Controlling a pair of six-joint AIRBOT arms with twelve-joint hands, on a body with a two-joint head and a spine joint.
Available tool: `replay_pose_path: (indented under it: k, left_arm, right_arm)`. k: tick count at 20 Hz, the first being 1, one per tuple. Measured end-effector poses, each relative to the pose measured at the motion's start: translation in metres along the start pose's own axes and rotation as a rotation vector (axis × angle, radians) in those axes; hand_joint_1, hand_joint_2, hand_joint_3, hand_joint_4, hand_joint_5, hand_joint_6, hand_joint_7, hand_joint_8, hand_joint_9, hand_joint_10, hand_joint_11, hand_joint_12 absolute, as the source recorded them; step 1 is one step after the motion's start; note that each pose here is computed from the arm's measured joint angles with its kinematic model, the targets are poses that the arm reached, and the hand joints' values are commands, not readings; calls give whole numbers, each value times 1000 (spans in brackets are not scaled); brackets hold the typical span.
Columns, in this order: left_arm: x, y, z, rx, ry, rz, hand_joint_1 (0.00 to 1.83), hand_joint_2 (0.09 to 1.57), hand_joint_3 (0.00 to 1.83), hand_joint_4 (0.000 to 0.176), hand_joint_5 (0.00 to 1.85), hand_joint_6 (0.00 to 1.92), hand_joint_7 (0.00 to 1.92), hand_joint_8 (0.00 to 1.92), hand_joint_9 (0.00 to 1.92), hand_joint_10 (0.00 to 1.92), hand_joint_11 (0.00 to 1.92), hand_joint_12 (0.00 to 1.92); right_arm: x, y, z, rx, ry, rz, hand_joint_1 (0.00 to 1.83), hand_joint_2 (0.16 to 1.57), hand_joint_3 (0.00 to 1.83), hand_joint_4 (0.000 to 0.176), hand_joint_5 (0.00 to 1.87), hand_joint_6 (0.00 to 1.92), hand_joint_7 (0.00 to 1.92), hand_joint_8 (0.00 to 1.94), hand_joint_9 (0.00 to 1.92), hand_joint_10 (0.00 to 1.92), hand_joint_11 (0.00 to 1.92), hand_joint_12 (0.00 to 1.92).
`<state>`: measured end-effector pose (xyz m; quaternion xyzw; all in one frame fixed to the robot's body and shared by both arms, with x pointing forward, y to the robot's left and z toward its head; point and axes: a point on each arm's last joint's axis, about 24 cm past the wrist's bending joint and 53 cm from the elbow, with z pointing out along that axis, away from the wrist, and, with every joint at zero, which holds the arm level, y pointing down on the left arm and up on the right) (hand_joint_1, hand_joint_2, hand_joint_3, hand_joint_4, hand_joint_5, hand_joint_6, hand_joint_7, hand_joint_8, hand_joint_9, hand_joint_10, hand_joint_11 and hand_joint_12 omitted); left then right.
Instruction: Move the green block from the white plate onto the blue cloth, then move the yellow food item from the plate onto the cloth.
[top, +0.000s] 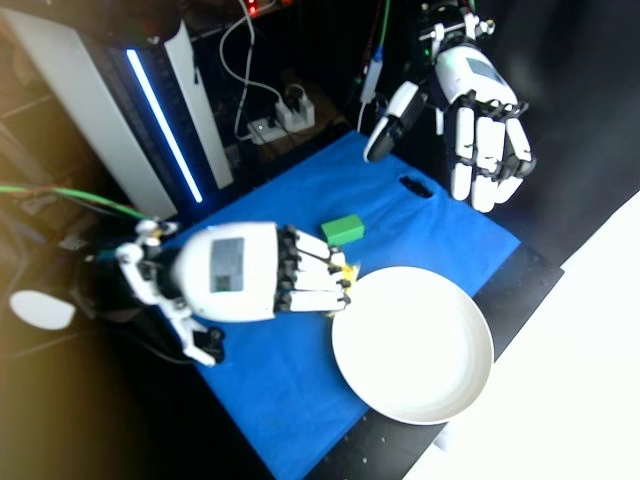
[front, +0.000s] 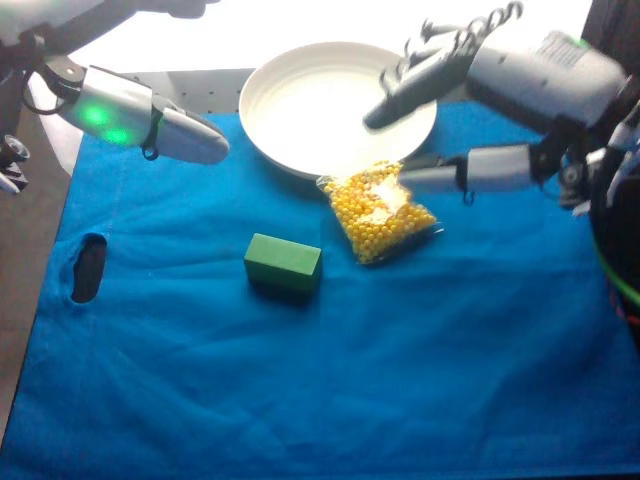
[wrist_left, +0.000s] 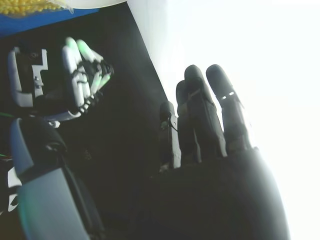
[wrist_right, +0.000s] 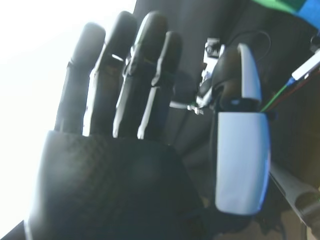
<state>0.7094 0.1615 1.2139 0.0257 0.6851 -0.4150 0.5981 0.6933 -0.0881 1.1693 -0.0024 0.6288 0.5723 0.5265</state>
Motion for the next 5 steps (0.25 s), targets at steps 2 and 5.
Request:
replay_pose_path:
  k: [2, 5]
  left_arm:
    - [1, -3, 0, 9, -1, -3, 759, 756, 1, 114, 262, 0, 403, 2, 489, 0, 36, 1110]
    - [3, -9, -3, 31, -10, -16, 849, 756, 0, 116, 242, 0, 377, 1, 449, 2, 80, 918]
  right_arm:
    - [-12, 2, -2, -8, -28, 1, 914, 945, 0, 0, 654, 0, 851, 0, 687, 329, 241, 1346]
    - [-21, 9, -5, -24, -55, 11, 990, 1043, 0, 0, 509, 0, 689, 0, 676, 85, 274, 1156]
